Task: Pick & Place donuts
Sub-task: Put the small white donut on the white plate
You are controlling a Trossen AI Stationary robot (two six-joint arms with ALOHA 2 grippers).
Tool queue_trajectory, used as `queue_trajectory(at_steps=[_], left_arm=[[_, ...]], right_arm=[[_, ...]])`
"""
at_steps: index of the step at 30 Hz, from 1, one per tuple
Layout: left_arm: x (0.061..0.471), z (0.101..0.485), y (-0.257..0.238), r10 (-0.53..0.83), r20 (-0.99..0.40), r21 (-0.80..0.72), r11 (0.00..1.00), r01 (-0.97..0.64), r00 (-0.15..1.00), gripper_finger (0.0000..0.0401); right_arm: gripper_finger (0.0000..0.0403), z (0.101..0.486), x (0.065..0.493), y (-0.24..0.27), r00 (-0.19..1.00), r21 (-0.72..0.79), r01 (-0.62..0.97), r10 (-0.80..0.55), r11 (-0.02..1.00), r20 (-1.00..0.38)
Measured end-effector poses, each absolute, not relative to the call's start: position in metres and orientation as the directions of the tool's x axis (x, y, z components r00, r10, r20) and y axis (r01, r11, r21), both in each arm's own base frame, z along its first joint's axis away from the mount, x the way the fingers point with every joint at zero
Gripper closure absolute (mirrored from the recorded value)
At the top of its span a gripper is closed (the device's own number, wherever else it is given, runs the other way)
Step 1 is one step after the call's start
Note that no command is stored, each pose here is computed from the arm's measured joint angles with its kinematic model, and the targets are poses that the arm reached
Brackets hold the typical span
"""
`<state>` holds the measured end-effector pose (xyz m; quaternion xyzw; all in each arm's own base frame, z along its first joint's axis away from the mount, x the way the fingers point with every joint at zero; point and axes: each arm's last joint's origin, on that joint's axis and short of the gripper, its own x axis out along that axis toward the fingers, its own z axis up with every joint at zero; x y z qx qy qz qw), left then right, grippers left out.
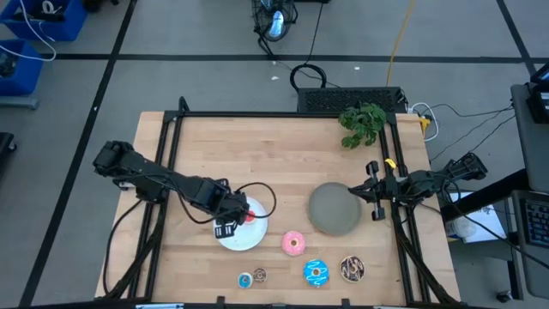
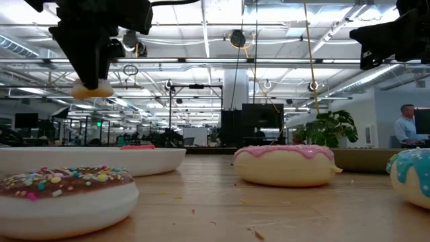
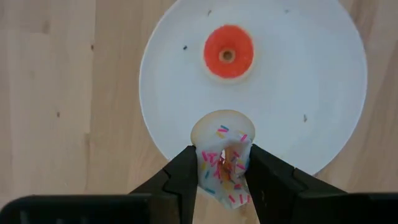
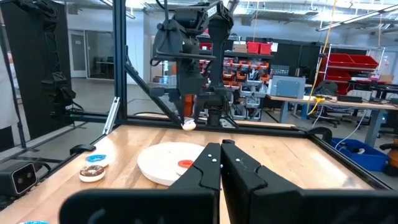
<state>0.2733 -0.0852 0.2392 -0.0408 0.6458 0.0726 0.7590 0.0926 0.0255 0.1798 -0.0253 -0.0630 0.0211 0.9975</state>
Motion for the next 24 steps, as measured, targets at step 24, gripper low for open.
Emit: queue_trajectory(at_steps=[24], left_arm=[[0.258, 0.171, -0.080, 0.044, -0.983, 0.016, 0.988, -0.156, 0.177, 0.0272]], right_arm=[[0.0403, 0.180, 0.093, 0.026, 0.991, -0.053, -0.040, 0.046, 0.998, 0.125]])
